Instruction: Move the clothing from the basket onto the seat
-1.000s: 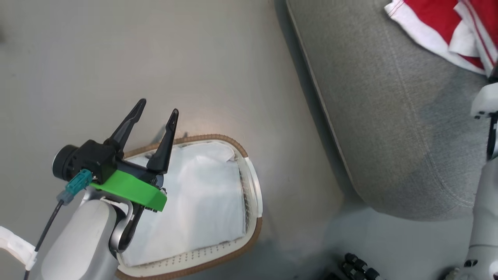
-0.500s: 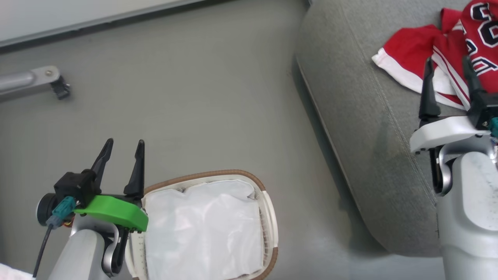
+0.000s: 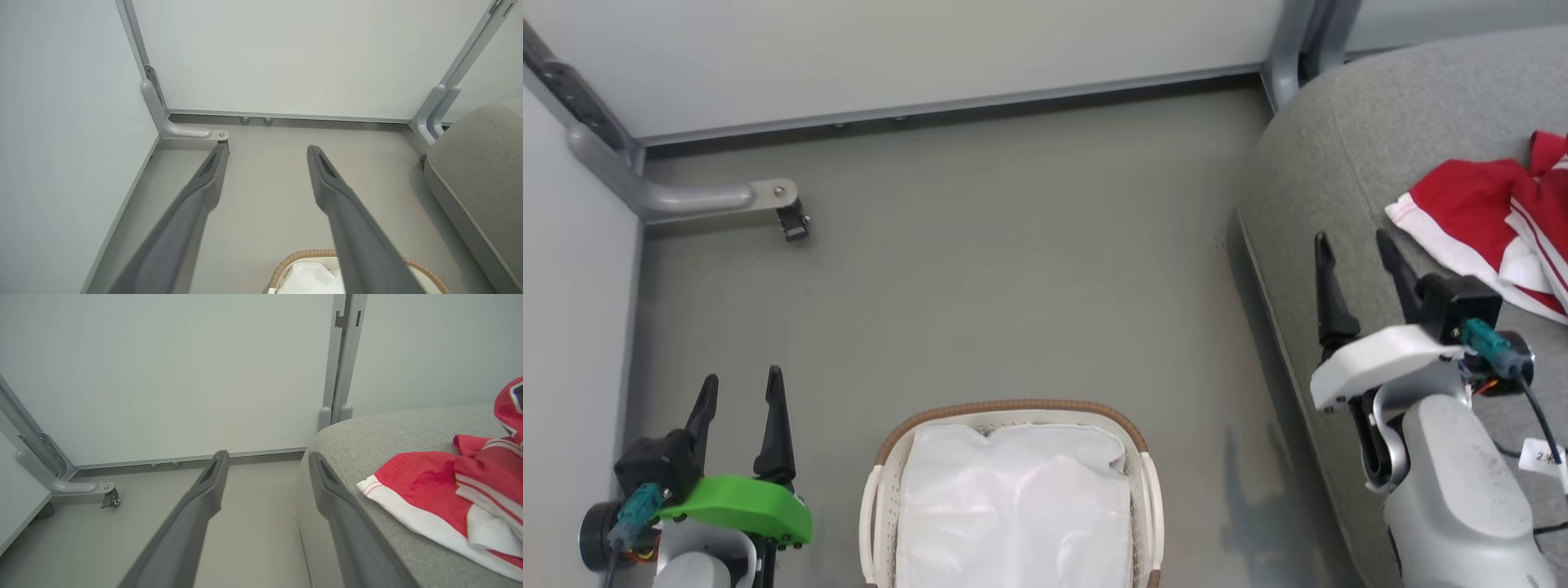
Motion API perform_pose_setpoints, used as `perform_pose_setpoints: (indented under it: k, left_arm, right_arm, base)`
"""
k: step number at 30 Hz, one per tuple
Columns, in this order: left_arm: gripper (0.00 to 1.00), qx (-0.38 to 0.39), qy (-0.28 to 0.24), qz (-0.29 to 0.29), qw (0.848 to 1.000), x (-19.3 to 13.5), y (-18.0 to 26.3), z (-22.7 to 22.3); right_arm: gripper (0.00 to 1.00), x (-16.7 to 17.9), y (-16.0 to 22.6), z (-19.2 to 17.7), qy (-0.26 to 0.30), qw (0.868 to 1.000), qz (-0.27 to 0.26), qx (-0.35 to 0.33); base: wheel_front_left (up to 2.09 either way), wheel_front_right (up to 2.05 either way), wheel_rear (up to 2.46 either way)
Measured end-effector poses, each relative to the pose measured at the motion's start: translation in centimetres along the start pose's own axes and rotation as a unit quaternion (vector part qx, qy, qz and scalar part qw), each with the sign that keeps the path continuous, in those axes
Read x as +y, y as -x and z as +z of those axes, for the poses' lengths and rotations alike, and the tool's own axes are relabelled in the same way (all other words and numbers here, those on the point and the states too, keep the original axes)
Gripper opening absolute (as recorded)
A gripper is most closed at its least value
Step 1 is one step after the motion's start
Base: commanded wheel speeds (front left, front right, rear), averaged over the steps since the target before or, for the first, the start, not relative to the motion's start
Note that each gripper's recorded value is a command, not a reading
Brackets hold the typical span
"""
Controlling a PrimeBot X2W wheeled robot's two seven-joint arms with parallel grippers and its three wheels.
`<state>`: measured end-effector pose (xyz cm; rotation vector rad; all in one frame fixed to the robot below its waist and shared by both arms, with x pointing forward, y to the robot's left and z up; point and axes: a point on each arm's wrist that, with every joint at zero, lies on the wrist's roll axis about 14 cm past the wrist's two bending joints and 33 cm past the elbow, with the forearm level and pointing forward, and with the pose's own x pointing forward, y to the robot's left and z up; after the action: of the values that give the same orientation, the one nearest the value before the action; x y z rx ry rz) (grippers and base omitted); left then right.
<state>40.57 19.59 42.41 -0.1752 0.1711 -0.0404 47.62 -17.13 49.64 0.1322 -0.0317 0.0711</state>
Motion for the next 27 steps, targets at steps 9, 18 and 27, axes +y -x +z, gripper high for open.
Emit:
perform_pose_setpoints:
  k: [9,18,27]
  left_arm:
    - [1.00,-0.023,0.009,0.033,0.999,1.2,3.4,1.0]
    - [0.00,-0.024,0.032,0.042,0.998,0.8,5.5,0.4]
    - [0.00,-0.003,0.087,0.057,0.995,1.1,5.7,-0.7]
  right_arm:
    - [1.00,2.2,3.0,-0.6,-0.020,0.999,0.025,0.013]
    - [0.00,2.7,5.6,-1.8,-0.030,0.999,0.028,0.033]
    - [0.00,1.9,6.7,-3.6,-0.086,0.994,0.000,0.066]
  base:
    - [0.00,0.00,0.00]
    - [0.00,0.00,0.00]
    - [0.00,0.00,0.00]
